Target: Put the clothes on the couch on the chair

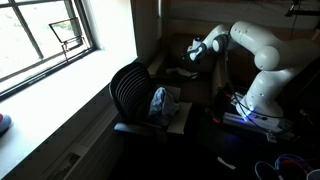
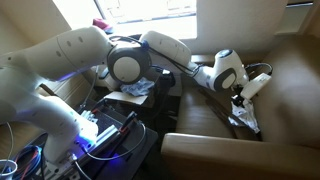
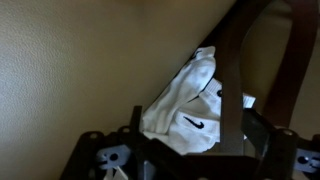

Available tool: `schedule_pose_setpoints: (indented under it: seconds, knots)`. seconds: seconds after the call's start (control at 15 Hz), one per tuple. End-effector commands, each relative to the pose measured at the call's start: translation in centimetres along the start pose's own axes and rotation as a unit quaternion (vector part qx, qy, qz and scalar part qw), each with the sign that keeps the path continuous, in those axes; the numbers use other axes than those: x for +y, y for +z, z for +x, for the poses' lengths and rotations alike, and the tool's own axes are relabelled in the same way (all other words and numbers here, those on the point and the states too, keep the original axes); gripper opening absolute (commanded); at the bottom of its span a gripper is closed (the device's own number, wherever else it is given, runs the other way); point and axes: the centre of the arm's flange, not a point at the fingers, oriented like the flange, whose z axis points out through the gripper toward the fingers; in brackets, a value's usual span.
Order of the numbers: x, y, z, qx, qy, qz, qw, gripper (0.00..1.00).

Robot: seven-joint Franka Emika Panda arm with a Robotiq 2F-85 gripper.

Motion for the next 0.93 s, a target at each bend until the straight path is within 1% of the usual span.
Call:
schedule_pose_setpoints:
  seconds: [0.0, 0.07, 0.13, 0.2, 0.33, 0.4, 0.53, 0.67, 0.73, 0.87]
  knots:
    - [-0.1, 0.4, 0.3, -0.01, -0.008, 0.042, 0.9991, 1.0]
    - [-0.2, 1.2, 0.0, -0.001, -0.017, 0.084, 0.9963, 1.0]
    - [-0.7, 2.8, -0.5, -0.003, -0.022, 0.112, 0.9935, 1.0]
    - [-1.3, 3.4, -0.7, -0.006, -0.023, 0.145, 0.9891, 1.0]
    - [-2.4, 4.2, -0.8, -0.003, -0.03, 0.21, 0.9772, 1.0]
    - [-2.9, 4.4, -0.5, -0.001, -0.035, 0.242, 0.9697, 1.0]
    - [-4.1, 3.8, 0.5, 0.006, -0.048, 0.302, 0.952, 1.0]
    - [-5.1, 2.9, 2.1, 0.017, -0.064, 0.359, 0.931, 1.0]
    - [-5.7, 1.9, 3.1, 0.021, -0.077, 0.385, 0.9194, 1.0]
    - [-7.5, -1.9, 5.5, 0.04, -0.116, 0.423, 0.8977, 1.0]
